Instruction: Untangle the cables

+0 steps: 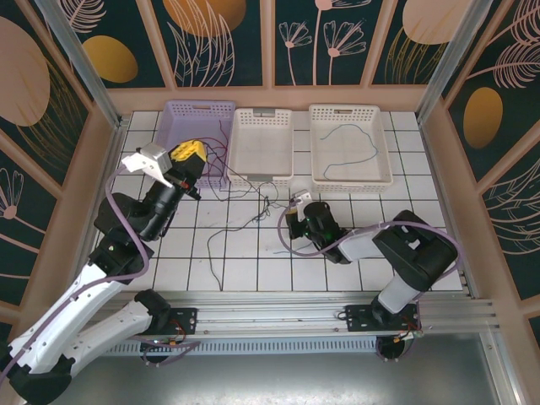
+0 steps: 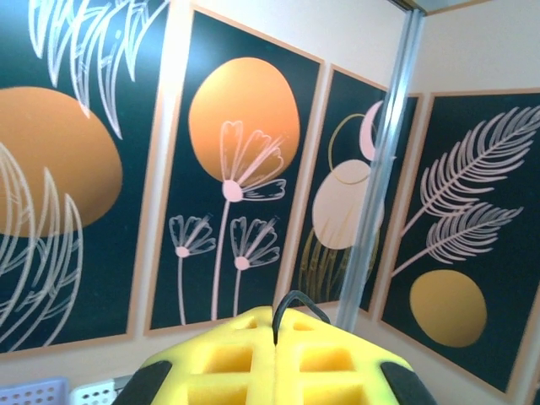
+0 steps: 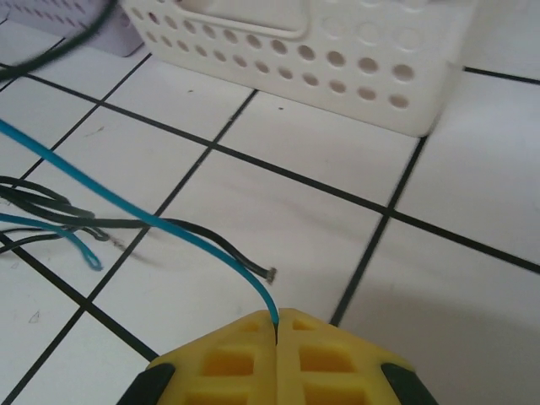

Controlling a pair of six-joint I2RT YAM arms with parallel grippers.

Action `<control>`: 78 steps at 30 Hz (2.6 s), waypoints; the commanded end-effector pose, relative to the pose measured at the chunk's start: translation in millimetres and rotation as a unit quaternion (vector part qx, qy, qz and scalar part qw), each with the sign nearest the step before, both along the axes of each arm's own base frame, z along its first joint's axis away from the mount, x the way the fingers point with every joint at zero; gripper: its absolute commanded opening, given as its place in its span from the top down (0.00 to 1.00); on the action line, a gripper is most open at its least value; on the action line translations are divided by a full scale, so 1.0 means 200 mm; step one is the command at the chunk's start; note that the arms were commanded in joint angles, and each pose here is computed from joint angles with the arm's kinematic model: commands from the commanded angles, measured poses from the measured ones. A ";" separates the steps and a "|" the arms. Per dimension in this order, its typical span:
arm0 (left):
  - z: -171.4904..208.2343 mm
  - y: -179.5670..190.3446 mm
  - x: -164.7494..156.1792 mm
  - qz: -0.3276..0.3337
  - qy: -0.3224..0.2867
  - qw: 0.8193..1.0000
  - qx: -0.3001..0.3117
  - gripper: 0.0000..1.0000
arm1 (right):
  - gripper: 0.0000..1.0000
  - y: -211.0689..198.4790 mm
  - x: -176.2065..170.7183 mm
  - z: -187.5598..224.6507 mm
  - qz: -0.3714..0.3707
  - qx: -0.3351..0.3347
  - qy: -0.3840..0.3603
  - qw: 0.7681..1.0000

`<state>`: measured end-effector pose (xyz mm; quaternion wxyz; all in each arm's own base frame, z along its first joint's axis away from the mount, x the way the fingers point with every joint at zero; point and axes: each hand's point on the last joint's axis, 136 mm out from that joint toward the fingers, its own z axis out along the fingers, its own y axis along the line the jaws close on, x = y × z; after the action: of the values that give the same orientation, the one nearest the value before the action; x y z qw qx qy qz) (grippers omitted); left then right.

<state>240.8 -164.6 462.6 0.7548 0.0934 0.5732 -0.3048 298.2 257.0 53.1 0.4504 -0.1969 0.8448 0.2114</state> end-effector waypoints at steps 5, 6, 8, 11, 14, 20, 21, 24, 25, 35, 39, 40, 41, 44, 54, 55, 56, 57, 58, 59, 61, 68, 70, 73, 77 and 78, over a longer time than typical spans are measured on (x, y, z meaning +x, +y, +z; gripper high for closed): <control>0.07 0.33 -0.02 0.146 -0.028 0.987 -0.067 1.00 | 1.00 -0.19 -0.05 -0.12 -0.067 -0.016 0.068 0.995; 0.06 0.38 -0.03 0.165 -0.029 0.983 -0.078 1.00 | 1.00 -0.21 -0.06 -0.12 -0.073 -0.014 0.073 0.995; 0.05 0.45 -0.04 0.197 -0.030 0.975 -0.098 1.00 | 1.00 -0.24 -0.07 -0.12 -0.081 -0.005 0.077 0.994; 0.05 0.52 -0.06 0.217 -0.034 0.968 -0.118 1.00 | 1.00 -0.27 -0.09 -0.12 -0.088 0.006 0.088 0.992; 0.04 0.55 -0.07 0.229 -0.035 0.964 -0.128 1.00 | 1.00 -0.28 -0.10 -0.13 -0.089 0.012 0.104 0.990; 0.02 0.46 -0.02 0.202 -0.025 0.973 -0.105 1.00 | 0.87 -0.22 -0.16 -0.11 -0.050 0.038 0.118 0.991; 0.01 0.43 -0.01 0.191 -0.022 0.976 -0.100 1.00 | 0.82 -0.21 -0.16 -0.09 -0.040 0.048 0.115 0.991; -0.02 0.32 0.04 0.154 -0.008 0.984 -0.084 1.00 | 0.70 -0.17 -0.19 -0.03 -0.016 0.071 0.102 0.992; -0.02 0.29 0.04 0.143 -0.006 0.986 -0.080 1.00 | 0.66 -0.16 -0.18 -0.01 -0.010 0.077 0.095 0.992; -0.05 0.17 0.07 0.095 0.005 0.994 -0.057 1.00 | 0.59 -0.01 -0.12 0.11 0.046 0.063 0.035 0.996; -0.04 0.19 0.07 0.102 0.003 0.993 -0.057 1.00 | 0.58 0.09 -0.10 0.10 0.076 0.037 0.015 0.996; -0.04 0.19 0.07 0.102 0.002 0.993 -0.057 1.00 | 0.58 0.11 -0.10 0.09 0.086 0.031 0.013 0.996; -0.04 0.19 0.07 0.104 0.001 0.993 -0.057 1.00 | 0.58 0.14 -0.11 0.08 0.095 0.023 0.008 0.995; -0.04 0.20 0.06 0.107 -0.001 0.993 -0.059 1.00 | 0.57 0.19 -0.13 0.05 0.111 0.004 -0.008 0.994; -0.01 0.23 0.03 0.108 -0.012 0.992 -0.069 1.00 | 0.57 0.19 0.01 -0.11 0.080 -0.054 -0.023 0.995; -0.01 0.23 0.02 0.108 -0.013 0.992 -0.070 1.00 | 0.57 0.18 0.02 -0.11 0.075 -0.055 -0.027 0.995; -0.01 0.23 0.02 0.106 -0.013 0.992 -0.071 1.00 | 0.57 0.18 0.04 -0.11 0.073 -0.054 -0.029 0.995; -0.01 0.23 0.02 0.105 -0.013 0.992 -0.071 1.00 | 0.58 0.18 0.06 -0.12 0.072 -0.055 -0.029 0.995; 0.00 0.23 0.02 0.103 -0.014 0.992 -0.071 1.00 | 0.60 0.18 0.07 -0.13 0.069 -0.057 -0.030 0.996; -0.01 0.22 0.02 0.101 -0.013 0.992 -0.069 1.00 | 0.60 0.18 0.09 -0.12 0.067 -0.056 -0.034 0.996; -0.01 0.22 0.02 0.098 -0.014 0.993 -0.069 1.00 | 0.64 0.18 0.11 -0.13 0.066 -0.053 -0.037 0.996; 0.00 0.21 0.01 0.094 -0.015 0.993 -0.068 1.00 | 0.65 0.20 0.07 0.03 0.079 0.001 -0.059 0.995; 0.00 0.21 0.01 0.092 -0.016 0.993 -0.068 1.00 | 0.63 0.23 0.05 0.10 0.088 0.016 -0.068 0.994; 0.00 0.20 0.01 0.088 -0.015 0.994 -0.067 1.00 | 0.61 0.29 0.01 0.16 0.118 0.033 -0.068 0.990; -0.01 0.21 0.01 0.092 -0.015 0.993 -0.065 1.00 | 0.61 0.36 -0.08 0.22 0.157 0.069 -0.052 0.984; -0.01 0.21 0.01 0.093 -0.015 0.993 -0.066 1.00 | 0.61 0.37 -0.11 0.23 0.169 0.081 -0.048 0.981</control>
<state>249.9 -127.5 446.8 0.7826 -0.0001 0.5657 -0.2597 292.3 314.7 74.1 0.4626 -0.2987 0.7869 0.2786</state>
